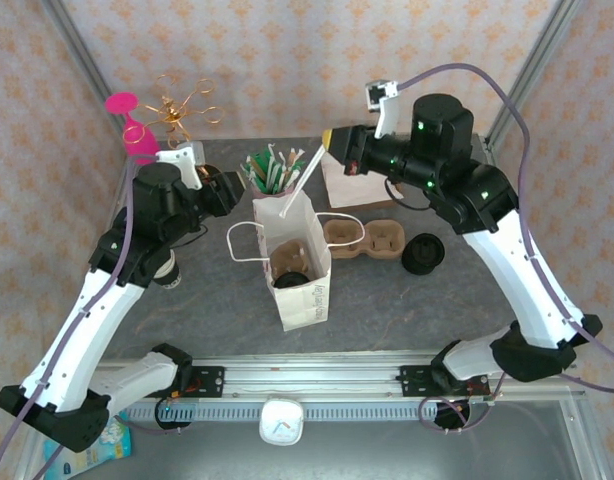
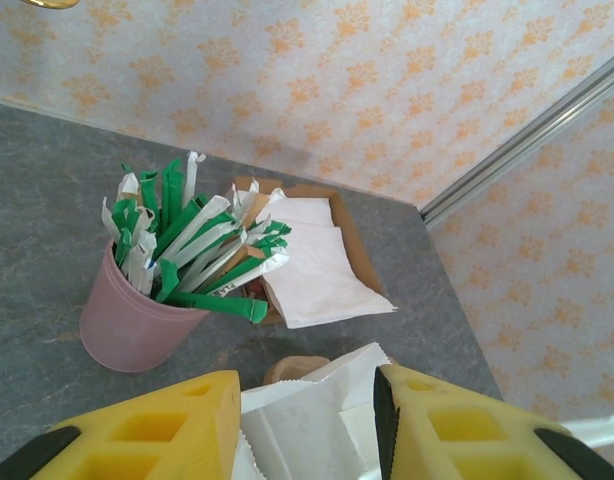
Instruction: Pack the takeout coffee
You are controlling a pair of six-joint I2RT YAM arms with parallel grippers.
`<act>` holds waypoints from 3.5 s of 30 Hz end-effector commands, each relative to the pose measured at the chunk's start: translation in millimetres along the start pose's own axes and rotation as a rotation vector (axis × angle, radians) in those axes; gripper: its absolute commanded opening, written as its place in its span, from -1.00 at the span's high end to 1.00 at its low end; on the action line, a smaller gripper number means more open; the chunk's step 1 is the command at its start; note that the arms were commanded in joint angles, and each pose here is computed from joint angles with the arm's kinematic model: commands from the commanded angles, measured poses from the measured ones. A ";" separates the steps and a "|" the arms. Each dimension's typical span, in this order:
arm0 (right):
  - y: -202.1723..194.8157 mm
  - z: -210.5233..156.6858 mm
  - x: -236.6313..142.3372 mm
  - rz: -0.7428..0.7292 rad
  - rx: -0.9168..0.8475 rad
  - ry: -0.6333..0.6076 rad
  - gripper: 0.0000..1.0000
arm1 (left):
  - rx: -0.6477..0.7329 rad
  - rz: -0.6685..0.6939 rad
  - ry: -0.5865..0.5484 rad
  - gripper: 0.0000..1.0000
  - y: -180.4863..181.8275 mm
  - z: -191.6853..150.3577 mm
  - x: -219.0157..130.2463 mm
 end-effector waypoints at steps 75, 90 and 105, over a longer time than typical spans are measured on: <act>-403.0 -226.4 53.3 -0.799 0.936 0.160 0.01 | 0.302 -0.037 0.006 0.00 -56.9 -7.6 79.7; -391.4 -205.4 53.1 -0.746 0.924 0.134 0.83 | 0.332 -0.022 -0.006 -0.01 -59.0 -0.8 74.8; -314.5 -85.8 19.3 -0.587 0.748 -0.046 1.00 | 0.518 -0.095 0.000 -0.27 -86.5 11.3 47.9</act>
Point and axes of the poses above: each hand's point on the last joint's axis, 136 mm out from that joint toward the fingers, its own x axis out along the fingers, its own y axis along the line the jaws close on, z = x × y, the point moved 4 cm from there along -x, back along the fingers, and after that the axes turned 7 degrees about -x, right-handed, at the moved point
